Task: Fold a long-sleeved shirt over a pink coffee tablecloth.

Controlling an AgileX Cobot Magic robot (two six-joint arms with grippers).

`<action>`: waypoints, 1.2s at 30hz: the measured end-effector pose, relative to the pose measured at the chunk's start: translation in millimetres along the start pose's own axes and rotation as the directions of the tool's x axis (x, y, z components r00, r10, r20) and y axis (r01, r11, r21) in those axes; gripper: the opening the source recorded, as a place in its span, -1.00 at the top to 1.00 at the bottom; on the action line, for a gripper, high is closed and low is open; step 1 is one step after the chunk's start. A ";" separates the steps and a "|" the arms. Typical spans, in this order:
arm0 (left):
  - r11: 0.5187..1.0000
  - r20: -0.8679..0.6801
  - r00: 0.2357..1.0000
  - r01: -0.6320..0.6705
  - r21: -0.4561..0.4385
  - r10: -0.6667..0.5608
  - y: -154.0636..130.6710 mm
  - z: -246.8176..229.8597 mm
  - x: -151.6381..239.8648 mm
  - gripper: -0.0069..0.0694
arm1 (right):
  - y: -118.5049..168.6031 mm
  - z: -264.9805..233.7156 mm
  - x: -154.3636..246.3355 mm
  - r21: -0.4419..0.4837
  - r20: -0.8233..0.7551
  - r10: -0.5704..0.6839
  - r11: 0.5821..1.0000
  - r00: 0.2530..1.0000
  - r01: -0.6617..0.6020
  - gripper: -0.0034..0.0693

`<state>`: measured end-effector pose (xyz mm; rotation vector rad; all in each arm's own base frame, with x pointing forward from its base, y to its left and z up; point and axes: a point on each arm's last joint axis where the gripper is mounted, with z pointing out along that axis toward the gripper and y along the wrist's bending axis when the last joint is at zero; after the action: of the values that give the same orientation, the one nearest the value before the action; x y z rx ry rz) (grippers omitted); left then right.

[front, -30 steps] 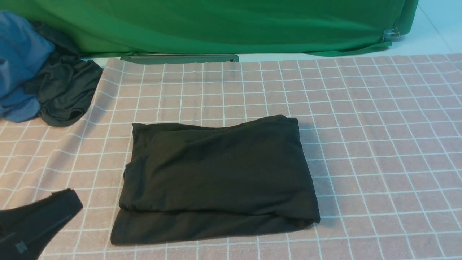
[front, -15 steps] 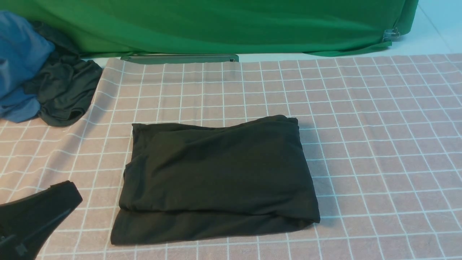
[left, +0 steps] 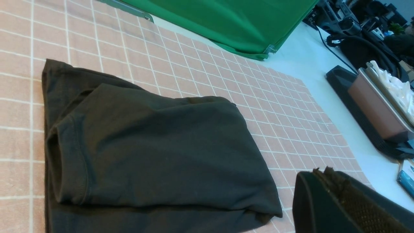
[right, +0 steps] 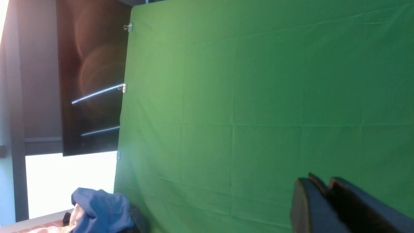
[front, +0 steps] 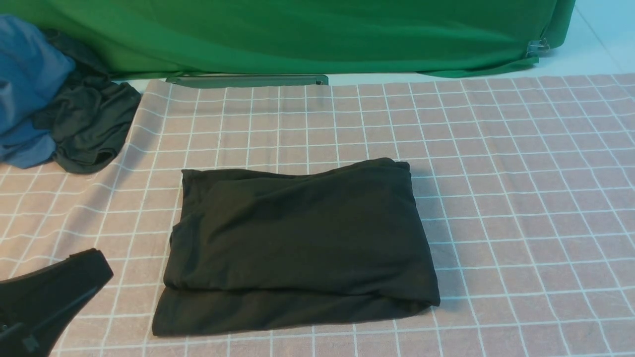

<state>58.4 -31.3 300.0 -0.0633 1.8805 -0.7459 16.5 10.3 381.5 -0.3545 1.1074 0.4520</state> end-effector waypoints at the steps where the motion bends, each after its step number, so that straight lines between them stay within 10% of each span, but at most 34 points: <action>1: 1.000 0.000 1.000 0.000 0.000 0.000 0.0 0.0 0.0 0.79 | 0.0 0.0 0.2 0.000 -0.002 0.001 1.000 1.000 -0.001 0.55; 13: 0.978 0.209 0.956 -0.190 -0.090 0.205 17.8 3.6 9.9 0.79 | 0.0 0.0 0.6 0.000 -0.006 0.001 1.000 1.000 -0.001 0.51; 23: 0.919 0.299 0.928 -0.097 -0.382 0.222 75.3 8.3 71.0 0.79 | 0.0 0.0 0.6 0.000 -0.006 0.001 1.000 1.000 -0.001 0.51; 36: 0.903 0.238 0.947 -0.103 -0.417 0.217 81.6 10.1 80.3 0.79 | 0.0 0.0 1.0 0.000 -0.008 0.000 1.000 1.000 0.000 0.44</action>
<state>55.6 -0.4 189.3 -0.2558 1.7127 -0.2131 16.8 10.5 380.6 -0.3567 1.1152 0.4512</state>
